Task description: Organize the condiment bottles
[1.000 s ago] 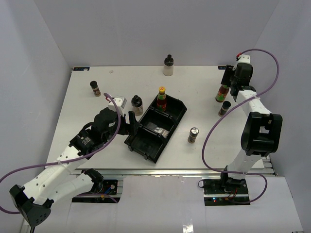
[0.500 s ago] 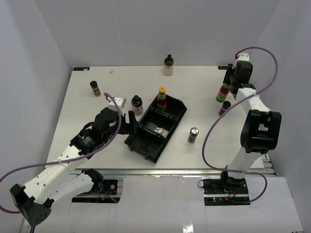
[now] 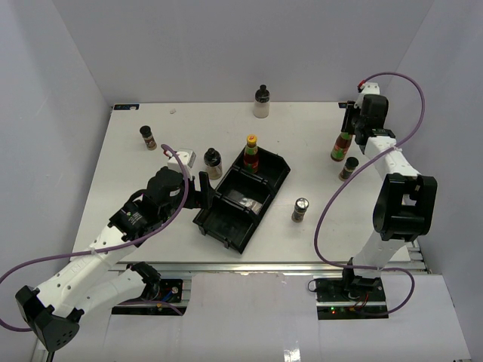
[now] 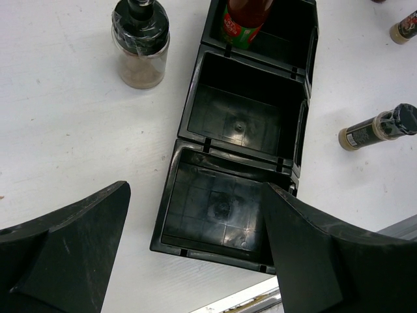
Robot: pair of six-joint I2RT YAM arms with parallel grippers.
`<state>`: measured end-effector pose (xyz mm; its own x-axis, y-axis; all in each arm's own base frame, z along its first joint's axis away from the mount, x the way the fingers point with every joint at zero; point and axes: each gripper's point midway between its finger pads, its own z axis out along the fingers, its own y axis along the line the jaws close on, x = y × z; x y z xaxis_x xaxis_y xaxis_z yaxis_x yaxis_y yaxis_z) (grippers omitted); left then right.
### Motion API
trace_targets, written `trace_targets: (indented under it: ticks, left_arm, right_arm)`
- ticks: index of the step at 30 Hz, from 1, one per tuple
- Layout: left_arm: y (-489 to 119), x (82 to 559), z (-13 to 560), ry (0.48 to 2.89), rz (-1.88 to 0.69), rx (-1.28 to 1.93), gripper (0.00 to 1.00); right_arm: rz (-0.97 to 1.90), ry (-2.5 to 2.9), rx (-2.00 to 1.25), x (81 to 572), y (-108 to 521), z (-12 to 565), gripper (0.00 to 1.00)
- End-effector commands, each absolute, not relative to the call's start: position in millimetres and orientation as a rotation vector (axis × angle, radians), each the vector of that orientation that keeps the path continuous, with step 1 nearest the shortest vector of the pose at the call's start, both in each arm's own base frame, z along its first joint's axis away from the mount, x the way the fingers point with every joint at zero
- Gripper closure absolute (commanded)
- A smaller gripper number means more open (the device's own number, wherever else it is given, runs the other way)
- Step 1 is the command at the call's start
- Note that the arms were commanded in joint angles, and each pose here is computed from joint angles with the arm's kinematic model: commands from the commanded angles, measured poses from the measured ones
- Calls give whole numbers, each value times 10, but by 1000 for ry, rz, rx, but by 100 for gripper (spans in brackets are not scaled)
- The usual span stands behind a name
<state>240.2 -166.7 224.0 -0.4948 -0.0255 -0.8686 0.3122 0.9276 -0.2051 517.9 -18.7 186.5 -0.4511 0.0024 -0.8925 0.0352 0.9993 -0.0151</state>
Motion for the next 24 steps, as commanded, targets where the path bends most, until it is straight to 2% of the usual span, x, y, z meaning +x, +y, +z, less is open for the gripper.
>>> trace_targets:
  ticks: [1, 12, 24]
  left_arm:
    - [-1634, 2407, 2235, 2044, -402, 189, 7]
    - [-1616, 2416, 2215, 2049, -391, 175, 7]
    - [-1611, 2426, 2192, 2057, -384, 163, 7]
  right_arm:
    - [-10, 1892, -76, 5203, 108, 2467, 92]
    - [55, 1788, -204, 5048, 711, 2935, 92]
    - [319, 1624, -351, 4495, 1417, 3601, 92]
